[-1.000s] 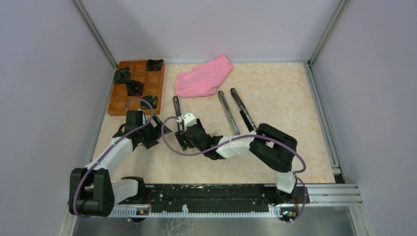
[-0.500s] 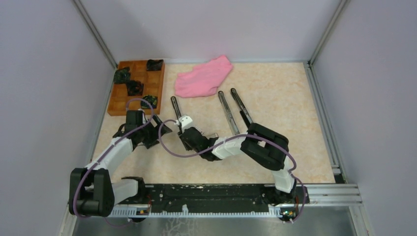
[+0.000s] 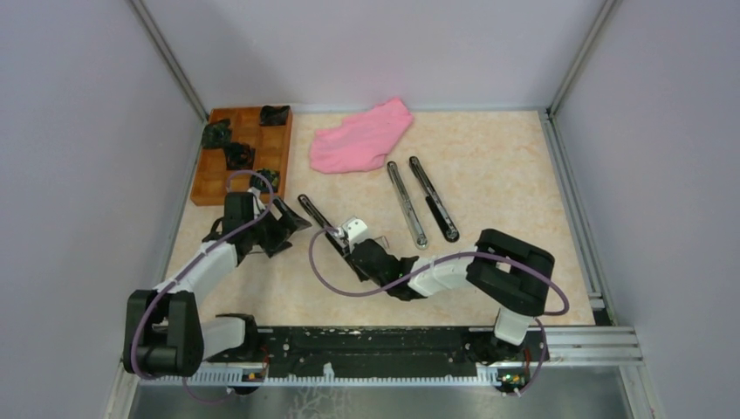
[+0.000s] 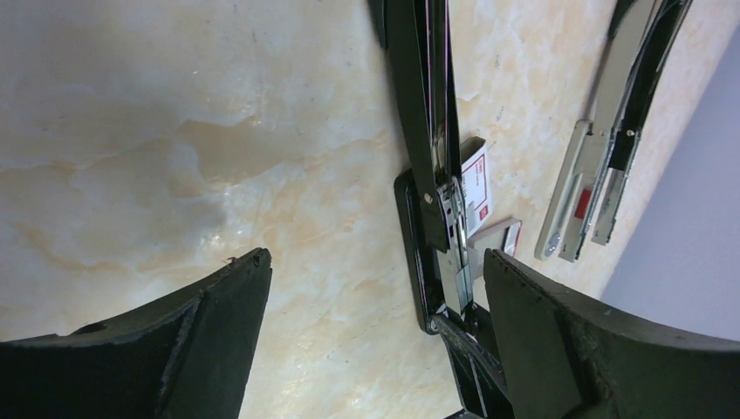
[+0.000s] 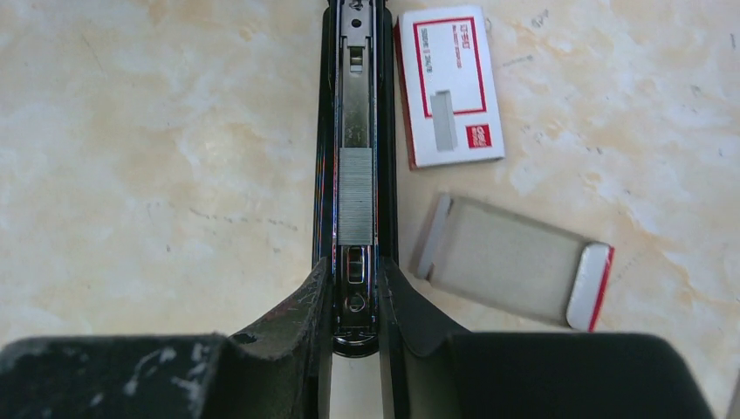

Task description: Load the staples into the stapler

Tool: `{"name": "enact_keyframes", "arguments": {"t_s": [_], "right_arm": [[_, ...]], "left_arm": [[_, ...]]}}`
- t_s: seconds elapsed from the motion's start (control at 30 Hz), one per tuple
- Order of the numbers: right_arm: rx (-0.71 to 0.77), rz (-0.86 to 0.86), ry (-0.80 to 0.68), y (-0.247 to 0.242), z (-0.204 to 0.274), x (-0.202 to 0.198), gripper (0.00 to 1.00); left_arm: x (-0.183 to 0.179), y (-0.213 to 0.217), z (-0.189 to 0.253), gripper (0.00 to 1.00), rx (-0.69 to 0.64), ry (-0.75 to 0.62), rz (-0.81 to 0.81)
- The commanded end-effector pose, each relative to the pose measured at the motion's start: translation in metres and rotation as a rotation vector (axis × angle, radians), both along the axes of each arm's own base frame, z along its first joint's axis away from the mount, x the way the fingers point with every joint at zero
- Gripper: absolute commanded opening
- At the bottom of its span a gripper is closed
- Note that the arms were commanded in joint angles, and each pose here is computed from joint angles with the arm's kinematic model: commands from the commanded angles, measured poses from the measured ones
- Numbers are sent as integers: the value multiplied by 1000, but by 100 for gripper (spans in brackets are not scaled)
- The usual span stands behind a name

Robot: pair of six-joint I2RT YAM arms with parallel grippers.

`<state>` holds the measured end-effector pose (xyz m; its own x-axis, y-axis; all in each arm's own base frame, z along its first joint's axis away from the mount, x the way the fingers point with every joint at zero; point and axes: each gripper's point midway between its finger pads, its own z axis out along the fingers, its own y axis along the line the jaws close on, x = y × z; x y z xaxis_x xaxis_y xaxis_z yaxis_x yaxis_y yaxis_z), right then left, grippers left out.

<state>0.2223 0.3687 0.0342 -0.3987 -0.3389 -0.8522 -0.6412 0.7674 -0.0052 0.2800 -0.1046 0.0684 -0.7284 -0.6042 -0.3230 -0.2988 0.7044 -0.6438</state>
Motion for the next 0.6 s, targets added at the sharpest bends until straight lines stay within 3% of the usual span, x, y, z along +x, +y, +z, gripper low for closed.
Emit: {"name": "enact_keyframes", "arguments": {"t_s": [0.0,0.4,0.57], "right_arm": [[65,44,-50,-4,32,-9,0],[66,195,-72,-19,30,-34,0],[82,222,-73,-17,31,-37,0]], "left_arm": [[9,-12,6,95,-101,-35,-4],[13,-35,-12,81,-282,1,-1],[15,-43,-23,77,-299,13,7]]}}
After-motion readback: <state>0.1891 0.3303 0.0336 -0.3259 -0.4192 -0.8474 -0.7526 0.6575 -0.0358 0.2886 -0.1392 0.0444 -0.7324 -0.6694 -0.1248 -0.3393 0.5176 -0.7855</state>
